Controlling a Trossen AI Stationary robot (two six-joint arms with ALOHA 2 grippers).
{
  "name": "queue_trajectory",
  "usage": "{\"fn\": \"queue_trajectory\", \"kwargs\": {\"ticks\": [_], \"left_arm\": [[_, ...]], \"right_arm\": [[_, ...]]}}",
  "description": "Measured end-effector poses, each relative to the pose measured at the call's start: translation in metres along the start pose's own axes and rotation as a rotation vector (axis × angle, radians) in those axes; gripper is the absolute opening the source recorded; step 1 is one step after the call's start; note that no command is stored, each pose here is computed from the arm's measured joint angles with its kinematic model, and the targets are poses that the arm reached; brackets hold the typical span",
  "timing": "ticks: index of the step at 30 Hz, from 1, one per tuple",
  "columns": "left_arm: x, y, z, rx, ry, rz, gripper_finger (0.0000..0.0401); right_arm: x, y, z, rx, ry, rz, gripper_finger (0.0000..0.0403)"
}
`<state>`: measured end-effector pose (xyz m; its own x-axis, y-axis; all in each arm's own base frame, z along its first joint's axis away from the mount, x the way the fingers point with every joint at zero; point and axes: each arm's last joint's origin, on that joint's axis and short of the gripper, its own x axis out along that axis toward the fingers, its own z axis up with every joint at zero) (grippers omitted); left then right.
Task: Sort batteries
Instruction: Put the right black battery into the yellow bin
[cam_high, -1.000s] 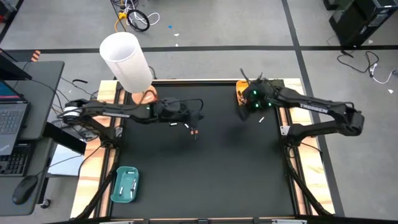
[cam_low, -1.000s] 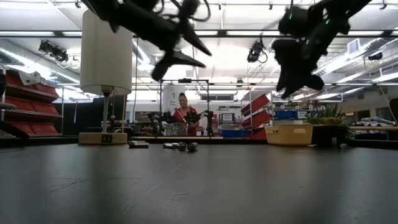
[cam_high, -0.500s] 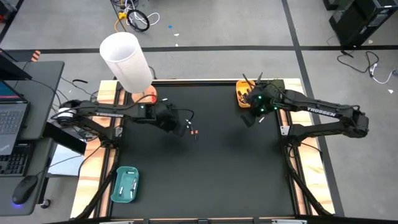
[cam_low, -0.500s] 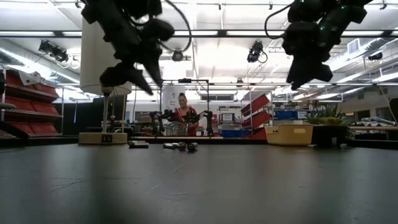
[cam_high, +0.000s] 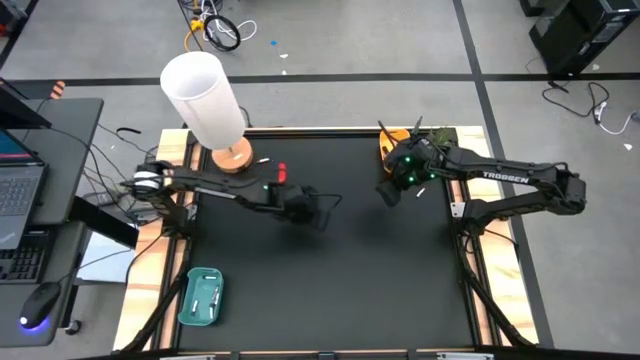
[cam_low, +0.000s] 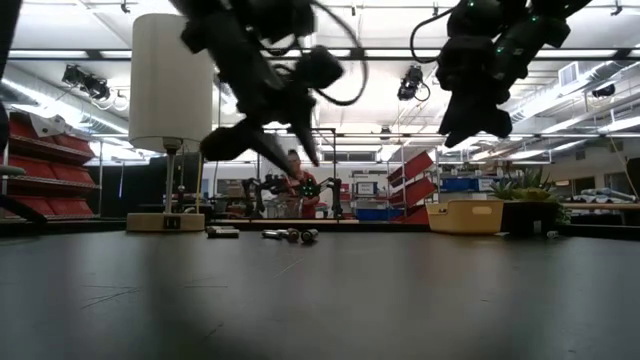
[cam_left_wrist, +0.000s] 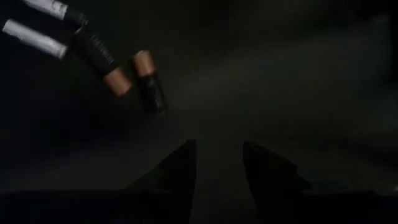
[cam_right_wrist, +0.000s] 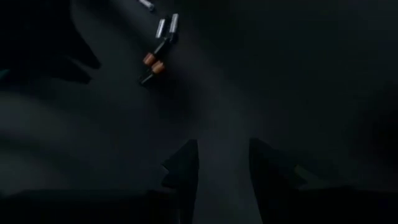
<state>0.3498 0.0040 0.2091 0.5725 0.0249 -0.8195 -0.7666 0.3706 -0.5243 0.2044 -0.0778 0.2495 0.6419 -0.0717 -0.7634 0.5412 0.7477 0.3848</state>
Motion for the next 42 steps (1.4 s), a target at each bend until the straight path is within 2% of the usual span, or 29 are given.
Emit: {"fn": "queue_trajectory", "kwargs": {"ticks": [8,12,15,20,28,42], "left_arm": [[0.041,-0.032,0.015,0.038,-0.058,0.163,0.0147],[0.058,-0.036,0.016,0.055,-0.043,0.276,0.0147],[0.057,-0.039,0.019,0.065,-0.069,0.326,0.0147],[0.054,-0.041,0.024,0.057,-0.12,0.346,0.0147],[0.057,-0.026,0.035,0.002,-0.084,0.393,0.0147],[0.056,-0.022,0.036,0.024,-0.063,0.42,0.0147]], "right_arm": [[0.0,0.004,-0.002,-0.1,0.018,0.04,0.0127],[-0.002,0.004,-0.004,-0.101,0.037,0.052,0.0127],[-0.008,0.004,-0.005,-0.105,0.02,0.058,0.0127],[-0.018,0.002,-0.004,-0.109,-0.024,0.061,0.0128],[-0.031,0.001,-0.004,-0.11,-0.077,0.07,0.0128],[-0.04,0.002,-0.007,-0.112,-0.098,0.079,0.0128]]}}
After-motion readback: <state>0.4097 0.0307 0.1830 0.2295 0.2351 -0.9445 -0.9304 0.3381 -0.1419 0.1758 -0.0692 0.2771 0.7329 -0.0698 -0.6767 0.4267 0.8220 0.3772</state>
